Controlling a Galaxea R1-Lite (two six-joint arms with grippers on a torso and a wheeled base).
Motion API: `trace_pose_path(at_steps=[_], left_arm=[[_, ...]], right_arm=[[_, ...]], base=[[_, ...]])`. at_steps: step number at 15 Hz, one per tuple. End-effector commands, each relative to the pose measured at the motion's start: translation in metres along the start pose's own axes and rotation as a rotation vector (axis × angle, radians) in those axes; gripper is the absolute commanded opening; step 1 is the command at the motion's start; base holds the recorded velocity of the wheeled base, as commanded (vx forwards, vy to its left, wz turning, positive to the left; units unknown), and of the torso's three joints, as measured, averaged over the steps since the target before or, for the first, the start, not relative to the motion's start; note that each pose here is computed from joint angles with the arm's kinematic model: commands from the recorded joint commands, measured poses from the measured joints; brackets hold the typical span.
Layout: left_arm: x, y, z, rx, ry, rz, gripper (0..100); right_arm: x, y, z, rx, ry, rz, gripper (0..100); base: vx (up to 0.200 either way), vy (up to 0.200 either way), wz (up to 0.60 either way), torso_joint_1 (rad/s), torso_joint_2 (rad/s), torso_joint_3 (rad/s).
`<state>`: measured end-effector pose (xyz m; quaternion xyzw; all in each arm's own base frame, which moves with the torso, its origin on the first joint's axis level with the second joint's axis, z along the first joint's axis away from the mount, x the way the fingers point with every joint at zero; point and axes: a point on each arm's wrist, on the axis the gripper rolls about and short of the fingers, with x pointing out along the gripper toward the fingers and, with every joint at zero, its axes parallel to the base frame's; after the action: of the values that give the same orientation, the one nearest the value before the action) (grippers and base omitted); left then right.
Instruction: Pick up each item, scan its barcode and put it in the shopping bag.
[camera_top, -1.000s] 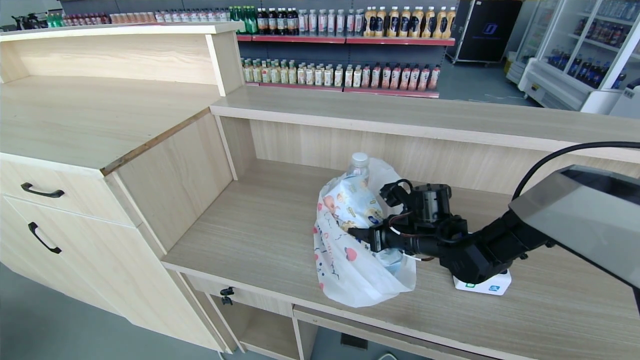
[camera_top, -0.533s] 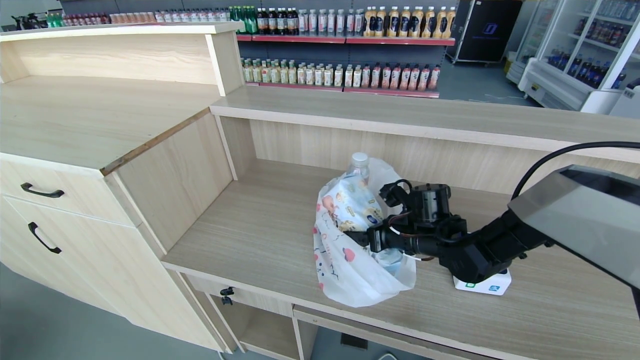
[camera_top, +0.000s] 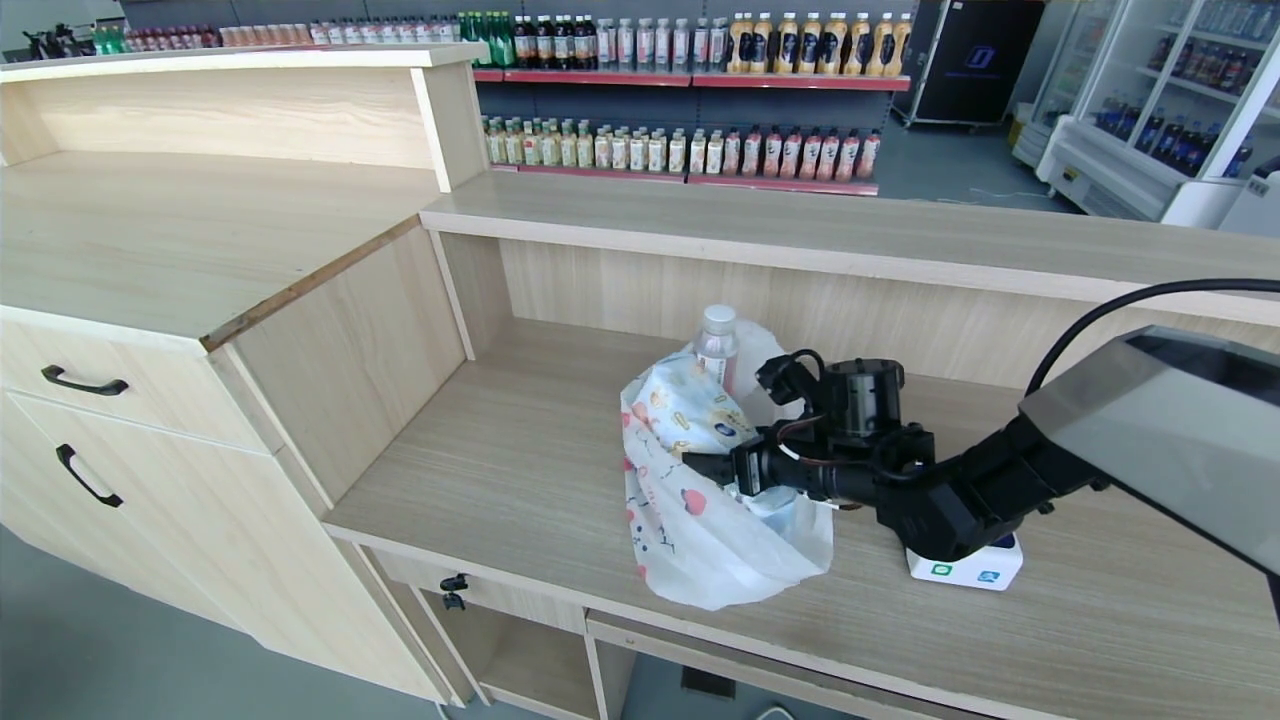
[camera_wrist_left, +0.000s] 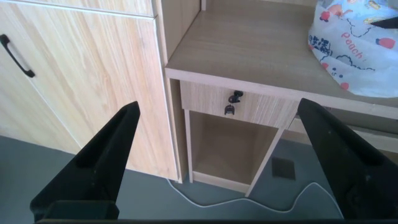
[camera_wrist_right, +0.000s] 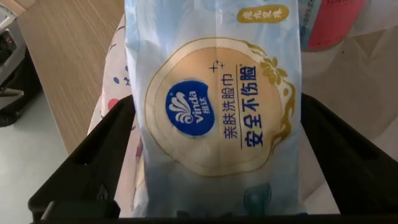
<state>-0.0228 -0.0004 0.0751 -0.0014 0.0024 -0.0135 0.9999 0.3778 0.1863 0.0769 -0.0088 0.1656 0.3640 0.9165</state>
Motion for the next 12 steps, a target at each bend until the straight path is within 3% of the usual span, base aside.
trace_pose_path(at_steps=[1, 8, 12], left_arm=[[0.0, 0.0, 0.0, 0.0, 0.001, 0.001, 100], [0.0, 0.0, 0.0, 0.0, 0.001, -0.001, 100], [0.0, 0.0, 0.0, 0.0, 0.001, -0.001, 100]], right_arm=[[-0.002, 0.004, 0.008, -0.028, -0.029, 0.008, 100], [-0.004, 0.005, 0.016, -0.099, -0.073, 0.006, 100], [-0.037, 0.009, 0.056, -0.147, -0.171, -0.048, 100]], base=[[0.0, 0.0, 0.0, 0.0, 0.0, 0.0], [0.0, 0.0, 0.0, 0.0, 0.0, 0.0], [0.0, 0.0, 0.0, 0.0, 0.0, 0.0]])
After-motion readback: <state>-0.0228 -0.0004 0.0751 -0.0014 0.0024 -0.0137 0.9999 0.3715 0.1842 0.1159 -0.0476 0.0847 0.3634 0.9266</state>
